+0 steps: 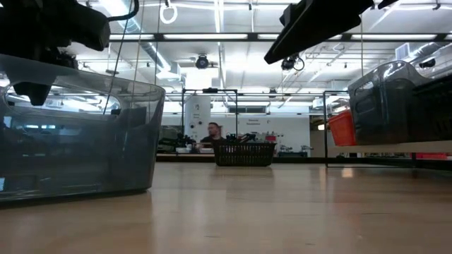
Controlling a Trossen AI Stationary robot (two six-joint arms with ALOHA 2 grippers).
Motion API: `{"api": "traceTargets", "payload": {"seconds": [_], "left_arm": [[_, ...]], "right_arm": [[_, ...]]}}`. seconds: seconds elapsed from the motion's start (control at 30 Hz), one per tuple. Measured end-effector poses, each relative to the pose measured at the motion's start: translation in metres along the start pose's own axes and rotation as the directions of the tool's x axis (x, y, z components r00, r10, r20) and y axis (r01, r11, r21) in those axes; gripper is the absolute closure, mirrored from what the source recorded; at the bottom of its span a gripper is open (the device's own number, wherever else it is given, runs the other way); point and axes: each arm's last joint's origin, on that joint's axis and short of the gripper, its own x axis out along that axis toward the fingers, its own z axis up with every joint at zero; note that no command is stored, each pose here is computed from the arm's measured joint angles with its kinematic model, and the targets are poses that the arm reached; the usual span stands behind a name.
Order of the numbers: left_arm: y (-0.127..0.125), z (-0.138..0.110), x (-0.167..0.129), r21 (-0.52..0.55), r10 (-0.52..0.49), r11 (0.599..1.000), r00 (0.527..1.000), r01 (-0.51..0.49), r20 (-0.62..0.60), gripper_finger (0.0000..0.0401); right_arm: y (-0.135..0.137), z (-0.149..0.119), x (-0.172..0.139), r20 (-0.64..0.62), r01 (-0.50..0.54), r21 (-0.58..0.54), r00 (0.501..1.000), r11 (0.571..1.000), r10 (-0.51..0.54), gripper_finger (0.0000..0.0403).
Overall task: Stack baskets on shelf by color
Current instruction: Stack the black transparent bin on top of the black transparent bin on the shelf
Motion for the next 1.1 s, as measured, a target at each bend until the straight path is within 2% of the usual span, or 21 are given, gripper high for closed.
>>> {"api": "traceTargets", "payload": {"seconds": [0.23, 0.4, 0.47, 0.57, 0.63, 0.73, 0.83, 0.93, 1.0, 1.1], "left_arm": [[-0.002, 0.004, 0.014, 0.0, 0.051, 0.999, 0.998, -0.051, -0.045, 0.0229], [0.001, 0.009, 0.029, -0.002, 0.155, 0.988, 0.985, -0.155, -0.079, 0.0229], [0.003, 0.012, 0.035, 0.041, 0.204, 0.979, 0.976, -0.201, -0.071, 0.0229], [0.005, 0.015, 0.042, 0.24, 0.245, 0.945, 0.967, -0.221, -0.072, 0.023], [0.004, 0.017, 0.046, 0.412, 0.268, 0.885, 0.961, -0.219, -0.063, 0.0238], [0.004, 0.019, 0.047, 0.612, 0.323, 0.749, 0.946, -0.253, -0.005, 0.026], [0.006, 0.027, 0.047, 0.723, 0.391, 0.597, 0.913, -0.349, 0.118, 0.0288], [0.009, 0.036, 0.046, 0.808, 0.414, 0.445, 0.889, -0.387, 0.198, 0.0326], [0.012, 0.043, 0.046, 0.838, 0.401, 0.387, 0.888, -0.386, 0.224, 0.0356], [0.016, 0.054, 0.046, 0.834, 0.373, 0.367, 0.887, -0.411, 0.273, 0.0391]], "right_arm": [[0.0, 0.0, 0.0, 0.0, 0.0, 0.001, 1.0, 1.0, 0.0, 0.0233], [0.0, 0.0, 0.0, 0.001, 0.0, 0.001, 1.0, 1.0, 0.0, 0.0233], [0.0, 0.0, 0.0, 0.002, 0.004, 0.001, 1.0, 1.0, -0.004, 0.0233], [-0.003, 0.002, 0.001, 0.017, 0.017, -0.025, 1.0, 1.0, -0.017, 0.0233], [-0.005, 0.004, 0.002, 0.036, 0.024, -0.047, 0.999, 0.999, -0.023, 0.0233], [-0.011, 0.008, 0.004, 0.063, 0.039, -0.04, 0.997, 0.998, -0.036, 0.0233], [-0.015, 0.009, 0.006, 0.071, 0.049, -0.026, 0.996, 0.998, -0.047, 0.0233], [-0.017, 0.009, 0.006, 0.069, 0.047, -0.016, 0.997, 0.999, -0.046, 0.0233], [-0.017, 0.008, 0.007, 0.072, 0.046, -0.001, 0.996, 0.999, -0.045, 0.0233], [-0.017, 0.004, 0.009, 0.065, 0.044, -0.002, 0.997, 0.999, -0.043, 0.0233]]}}
